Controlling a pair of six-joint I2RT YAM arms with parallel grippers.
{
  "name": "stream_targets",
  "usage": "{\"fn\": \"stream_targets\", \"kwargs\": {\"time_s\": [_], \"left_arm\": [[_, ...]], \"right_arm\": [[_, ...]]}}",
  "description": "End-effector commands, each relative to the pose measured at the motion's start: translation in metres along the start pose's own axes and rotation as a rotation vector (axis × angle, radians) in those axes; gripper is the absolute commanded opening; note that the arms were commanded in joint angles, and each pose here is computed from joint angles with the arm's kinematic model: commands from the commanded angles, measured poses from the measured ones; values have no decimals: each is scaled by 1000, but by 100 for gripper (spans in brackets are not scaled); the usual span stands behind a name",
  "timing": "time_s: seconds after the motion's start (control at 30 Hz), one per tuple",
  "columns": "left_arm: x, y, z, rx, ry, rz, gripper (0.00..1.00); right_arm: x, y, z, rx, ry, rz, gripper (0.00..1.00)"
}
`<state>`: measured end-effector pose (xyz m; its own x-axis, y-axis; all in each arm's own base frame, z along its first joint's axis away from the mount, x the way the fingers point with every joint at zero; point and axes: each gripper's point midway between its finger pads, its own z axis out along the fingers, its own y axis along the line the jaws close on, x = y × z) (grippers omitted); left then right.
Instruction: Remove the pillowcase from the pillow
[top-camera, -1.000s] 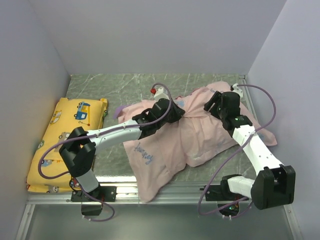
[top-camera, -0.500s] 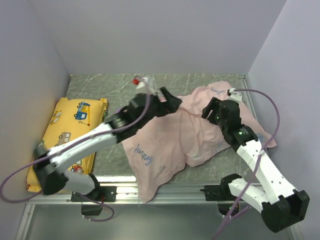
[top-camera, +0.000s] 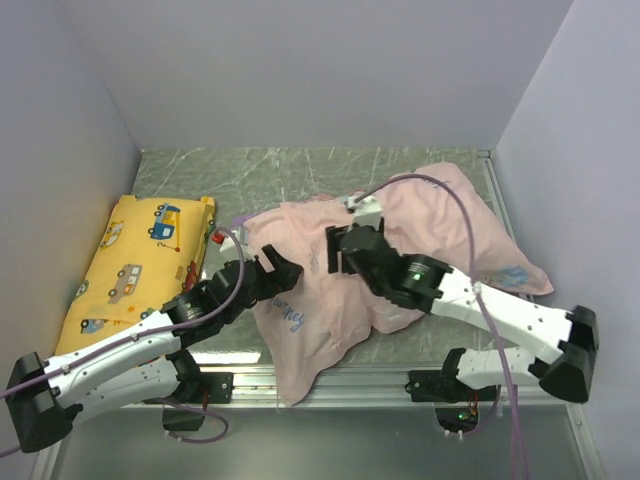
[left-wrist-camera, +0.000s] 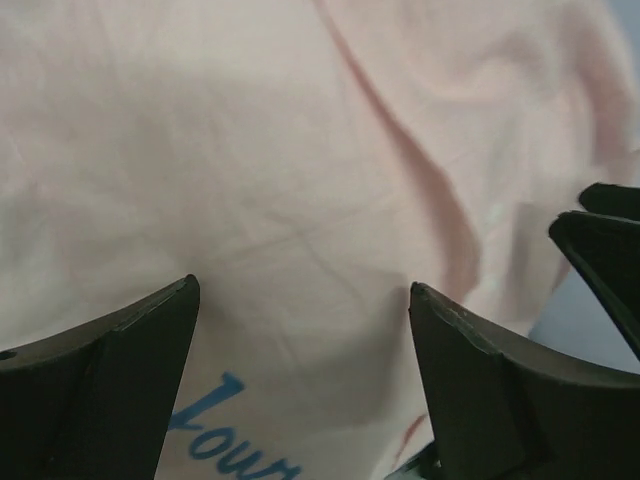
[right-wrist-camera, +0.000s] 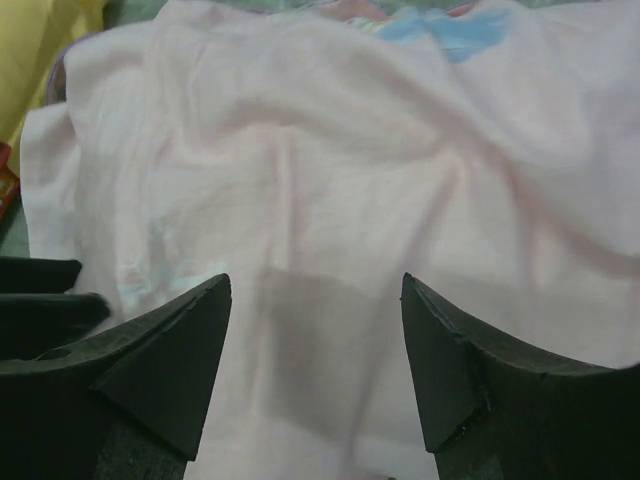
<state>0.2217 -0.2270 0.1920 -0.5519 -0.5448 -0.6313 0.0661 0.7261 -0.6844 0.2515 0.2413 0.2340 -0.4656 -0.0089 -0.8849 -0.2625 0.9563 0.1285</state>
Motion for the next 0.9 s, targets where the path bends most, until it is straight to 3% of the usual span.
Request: {"fn": "stream_targets", "kwargs": {"time_s": [0.0,0.2,0.23,0.4,0.43,0.53,0.63,0.67,0.77,0.87], "left_arm": [[1,-25,-2,130,12,-57,91],[16,1,3,50,34,-77,67],[17,2,4,47,35,-76,54],[21,5,9,28,41,-67,22],[21,6,9,23,41,-66,11],[22,17,11,-26,42,-61,0],[19,29,10,-66,34,-65,0],[13,33,9,-74,16,-78,1],[0,47,6,-106,-14,-101,0],[-15,63,4,-148,-55,-124,1]], "right_arm": [[-20,12,-5,77,-67,-65,77],[-15,54,-8,33,-50,-134,79],[-12,58,-7,33,-38,-155,79],[7,68,9,125,30,-251,80],[7,62,11,169,24,-261,80],[8,43,16,299,24,-302,78],[1,20,14,388,12,-295,63],[-1,5,16,424,16,-281,43],[-9,-37,14,494,23,-205,13],[-12,-81,5,543,18,-115,8]]}}
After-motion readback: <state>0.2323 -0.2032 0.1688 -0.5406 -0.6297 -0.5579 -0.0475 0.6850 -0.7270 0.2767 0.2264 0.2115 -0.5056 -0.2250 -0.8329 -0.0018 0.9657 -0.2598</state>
